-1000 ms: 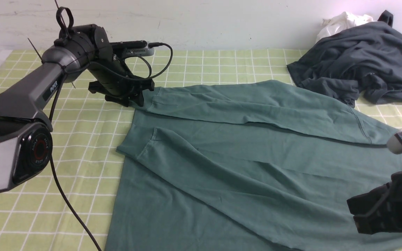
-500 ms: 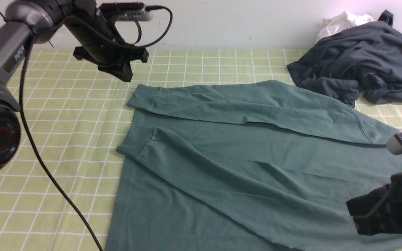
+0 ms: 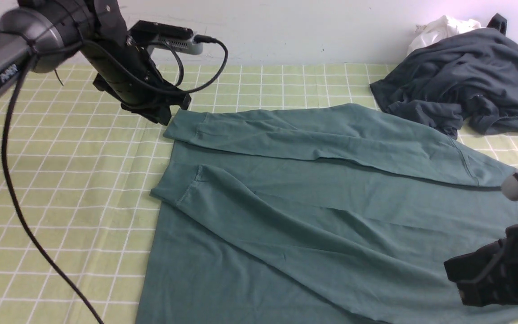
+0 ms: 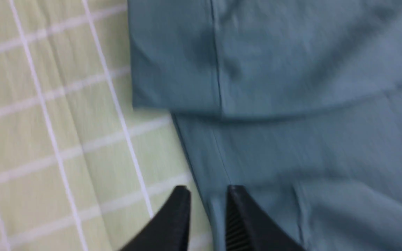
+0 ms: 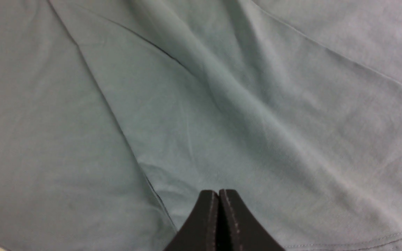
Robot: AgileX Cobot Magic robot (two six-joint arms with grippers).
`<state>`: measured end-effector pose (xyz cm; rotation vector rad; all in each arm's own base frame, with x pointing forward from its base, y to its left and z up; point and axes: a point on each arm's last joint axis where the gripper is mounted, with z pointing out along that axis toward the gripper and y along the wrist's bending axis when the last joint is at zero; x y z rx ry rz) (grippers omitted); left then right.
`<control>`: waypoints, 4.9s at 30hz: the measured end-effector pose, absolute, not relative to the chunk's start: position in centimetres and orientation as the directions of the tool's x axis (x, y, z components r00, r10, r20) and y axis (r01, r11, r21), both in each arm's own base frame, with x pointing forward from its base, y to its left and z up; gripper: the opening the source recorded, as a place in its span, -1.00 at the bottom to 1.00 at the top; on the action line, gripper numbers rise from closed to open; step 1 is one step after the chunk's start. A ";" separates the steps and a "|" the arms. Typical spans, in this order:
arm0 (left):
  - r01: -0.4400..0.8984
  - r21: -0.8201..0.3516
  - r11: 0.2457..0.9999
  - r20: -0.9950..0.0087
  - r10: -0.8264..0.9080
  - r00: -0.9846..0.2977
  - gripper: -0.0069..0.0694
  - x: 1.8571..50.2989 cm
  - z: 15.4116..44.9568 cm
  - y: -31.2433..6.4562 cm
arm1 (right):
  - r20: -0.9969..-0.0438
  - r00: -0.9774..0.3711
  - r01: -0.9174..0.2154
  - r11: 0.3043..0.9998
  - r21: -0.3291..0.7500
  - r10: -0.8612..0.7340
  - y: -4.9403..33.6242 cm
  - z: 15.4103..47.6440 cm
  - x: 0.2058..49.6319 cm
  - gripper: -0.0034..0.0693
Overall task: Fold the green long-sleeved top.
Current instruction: Use the left arm to clamp the cuff farthest from it, then use the left arm to drag and drop the cuff onto the cuff closest to the left arm, then use both arms simultaneously to clamp the lower edge of the clothing fabric
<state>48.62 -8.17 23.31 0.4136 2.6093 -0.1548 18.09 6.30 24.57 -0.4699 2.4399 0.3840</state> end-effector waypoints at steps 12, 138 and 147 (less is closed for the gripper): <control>0.250 0.015 0.968 -0.615 0.206 -0.761 0.47 53.9 15.0 -8.3 | -0.645 -0.705 -0.466 0.878 0.109 -0.294 6.3 24.7 18.2 -0.93; 0.823 0.159 0.545 -0.183 0.836 -0.518 -0.83 14.6 20.9 -11.4 | 0.076 -0.193 -0.951 0.168 -0.258 -0.978 3.2 15.6 19.9 -0.22; 0.823 0.158 0.546 -0.181 0.835 -0.519 -0.83 14.6 20.9 -11.4 | 0.067 -0.179 -0.952 0.156 -0.262 -0.982 3.4 15.0 20.5 -0.47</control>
